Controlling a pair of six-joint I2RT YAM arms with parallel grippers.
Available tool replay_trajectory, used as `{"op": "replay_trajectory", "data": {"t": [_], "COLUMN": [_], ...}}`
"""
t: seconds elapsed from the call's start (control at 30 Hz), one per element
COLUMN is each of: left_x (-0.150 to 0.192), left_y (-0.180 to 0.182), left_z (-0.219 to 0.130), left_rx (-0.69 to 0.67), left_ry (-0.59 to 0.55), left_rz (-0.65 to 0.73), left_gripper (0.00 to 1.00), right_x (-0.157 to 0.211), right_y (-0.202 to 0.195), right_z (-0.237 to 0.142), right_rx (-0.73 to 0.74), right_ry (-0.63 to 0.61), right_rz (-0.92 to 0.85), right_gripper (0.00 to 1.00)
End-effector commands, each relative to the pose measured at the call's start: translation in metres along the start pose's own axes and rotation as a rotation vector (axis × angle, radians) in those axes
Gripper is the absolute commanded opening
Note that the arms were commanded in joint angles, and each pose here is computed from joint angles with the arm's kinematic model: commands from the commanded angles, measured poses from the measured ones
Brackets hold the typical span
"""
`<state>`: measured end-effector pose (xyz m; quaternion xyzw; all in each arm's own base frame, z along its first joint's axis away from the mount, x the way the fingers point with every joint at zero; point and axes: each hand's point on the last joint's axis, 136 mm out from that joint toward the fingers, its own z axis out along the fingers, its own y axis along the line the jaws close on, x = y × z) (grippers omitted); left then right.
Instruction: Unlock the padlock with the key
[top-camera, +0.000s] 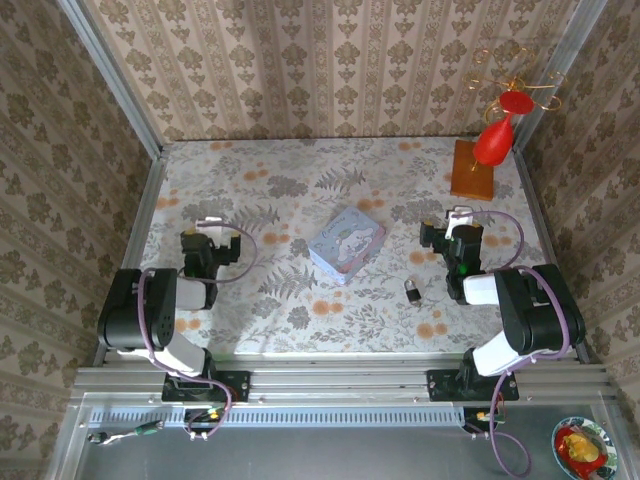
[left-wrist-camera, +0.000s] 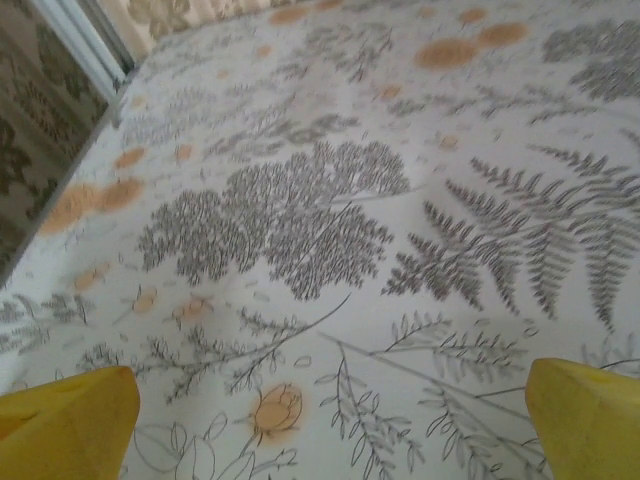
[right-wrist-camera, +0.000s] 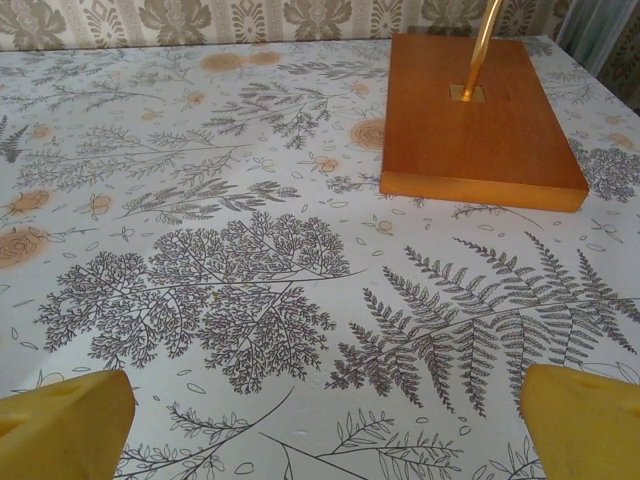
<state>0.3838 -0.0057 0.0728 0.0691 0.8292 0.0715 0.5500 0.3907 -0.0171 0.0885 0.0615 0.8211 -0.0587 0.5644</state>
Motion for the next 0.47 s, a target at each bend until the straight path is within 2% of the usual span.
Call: {"op": "replay_trajectory", "data": {"t": [0.0,0.23,0.43], "left_x": [-0.025,-0.024,-0.025], "left_y": [0.012,0.027,0.026], "left_z": [0.004,-0.006,0.002], "left_rx": [-0.015,-0.117,-0.113], "left_ry": [-0.068,-0.126,-0.078], "left_rz": [-0.097,-0.12,-0.112], "left_gripper": [1.0,1.0,1.0], "right_x": [-0.013,-0.012,-0.013], "right_y": [-0.006,-0.004,-0.004], "right_z": [0.0,0.003,0.001], "right_rx": [0.032,0.03,0.028], "right_ry": [-0.037,-0.025,-0.035], "right_rz": [0.018,0.014,0.013], "right_gripper": [1.0,1.0,1.0]}}
